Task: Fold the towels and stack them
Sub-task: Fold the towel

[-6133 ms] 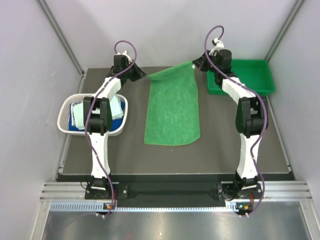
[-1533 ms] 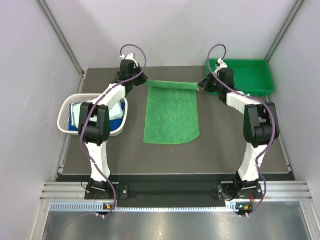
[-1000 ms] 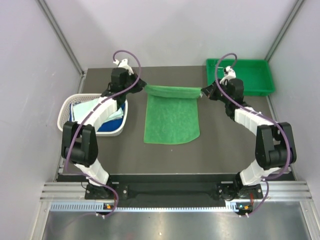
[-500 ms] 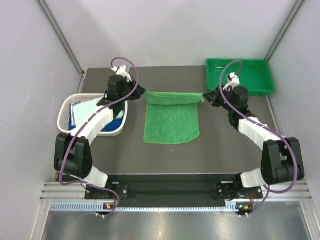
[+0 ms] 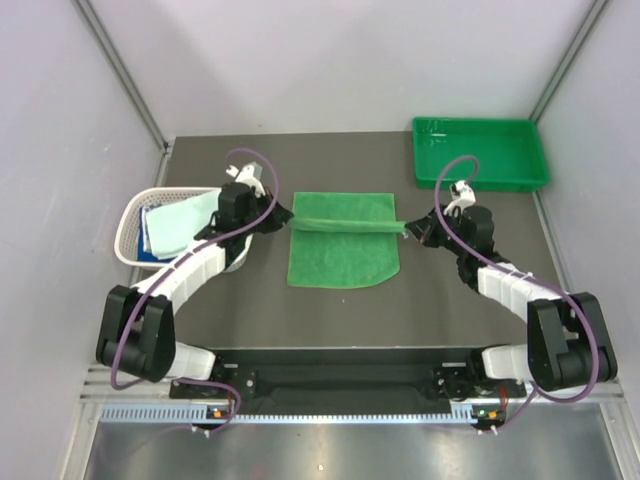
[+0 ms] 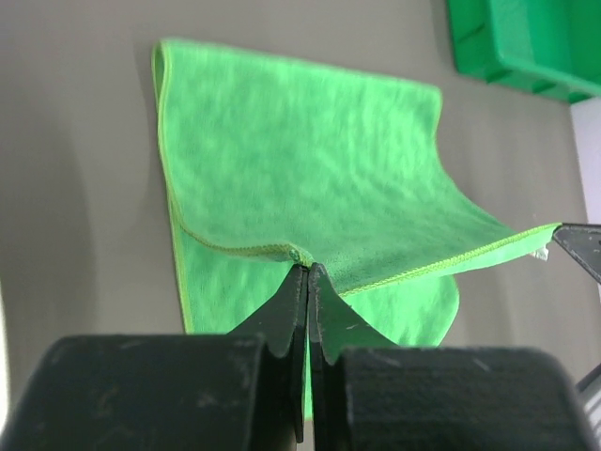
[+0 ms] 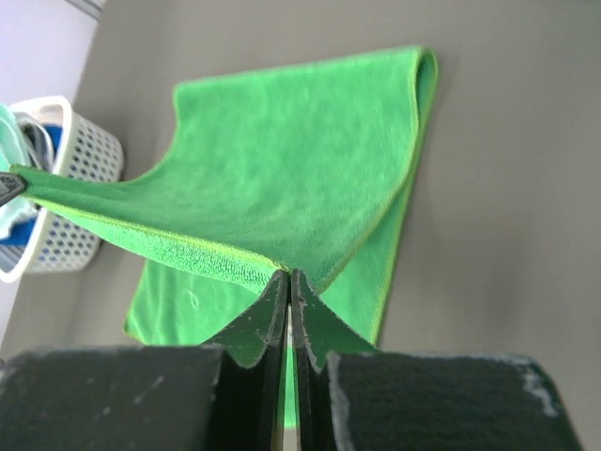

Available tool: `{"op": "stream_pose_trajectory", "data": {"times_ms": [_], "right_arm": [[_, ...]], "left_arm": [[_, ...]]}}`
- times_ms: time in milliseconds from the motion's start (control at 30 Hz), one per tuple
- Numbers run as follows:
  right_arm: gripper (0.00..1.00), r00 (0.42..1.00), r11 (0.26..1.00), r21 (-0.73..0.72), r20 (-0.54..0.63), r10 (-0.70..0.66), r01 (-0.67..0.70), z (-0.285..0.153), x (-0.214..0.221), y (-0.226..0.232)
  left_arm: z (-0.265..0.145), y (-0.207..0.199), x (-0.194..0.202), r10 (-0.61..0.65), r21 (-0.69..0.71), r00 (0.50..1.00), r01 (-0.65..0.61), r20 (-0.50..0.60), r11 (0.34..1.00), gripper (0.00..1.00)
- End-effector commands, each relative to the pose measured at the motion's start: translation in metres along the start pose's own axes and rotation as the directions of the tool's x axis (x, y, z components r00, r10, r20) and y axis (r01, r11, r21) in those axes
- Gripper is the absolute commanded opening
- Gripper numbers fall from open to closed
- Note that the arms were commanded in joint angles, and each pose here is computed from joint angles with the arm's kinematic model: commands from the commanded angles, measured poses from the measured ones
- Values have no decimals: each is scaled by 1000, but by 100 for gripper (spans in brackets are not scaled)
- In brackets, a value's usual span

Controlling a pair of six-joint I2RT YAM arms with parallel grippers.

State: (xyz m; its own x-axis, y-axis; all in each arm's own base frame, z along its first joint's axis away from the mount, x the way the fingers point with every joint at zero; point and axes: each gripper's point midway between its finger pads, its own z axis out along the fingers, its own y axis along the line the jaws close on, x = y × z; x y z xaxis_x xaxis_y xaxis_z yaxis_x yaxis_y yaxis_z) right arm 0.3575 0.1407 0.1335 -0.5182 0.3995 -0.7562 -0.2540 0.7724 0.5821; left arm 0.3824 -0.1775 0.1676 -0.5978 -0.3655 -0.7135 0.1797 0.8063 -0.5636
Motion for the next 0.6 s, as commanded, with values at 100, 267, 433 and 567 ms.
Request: {"op": "stream_pose_trajectory", "data": {"times_ms": [100, 267, 433, 567], "right_arm": [[0, 997, 999, 16, 73, -31, 30, -8, -4, -3], [0, 998, 999, 15, 51, -31, 30, -10, 8, -4], [0, 999, 999, 10, 39, -32, 32, -16, 17, -2], [0, 999, 1000, 10, 28, -29, 29, -19, 25, -4]], "left_arm": [[-8, 4, 7, 4, -22, 998, -2, 68, 1000, 0], [-6, 6, 23, -5, -39, 999, 7, 42, 999, 0], [-11, 10, 34, -11, -108, 1000, 10, -11, 994, 0], [-16, 15, 43, -21, -135, 999, 16, -36, 991, 0]]}}
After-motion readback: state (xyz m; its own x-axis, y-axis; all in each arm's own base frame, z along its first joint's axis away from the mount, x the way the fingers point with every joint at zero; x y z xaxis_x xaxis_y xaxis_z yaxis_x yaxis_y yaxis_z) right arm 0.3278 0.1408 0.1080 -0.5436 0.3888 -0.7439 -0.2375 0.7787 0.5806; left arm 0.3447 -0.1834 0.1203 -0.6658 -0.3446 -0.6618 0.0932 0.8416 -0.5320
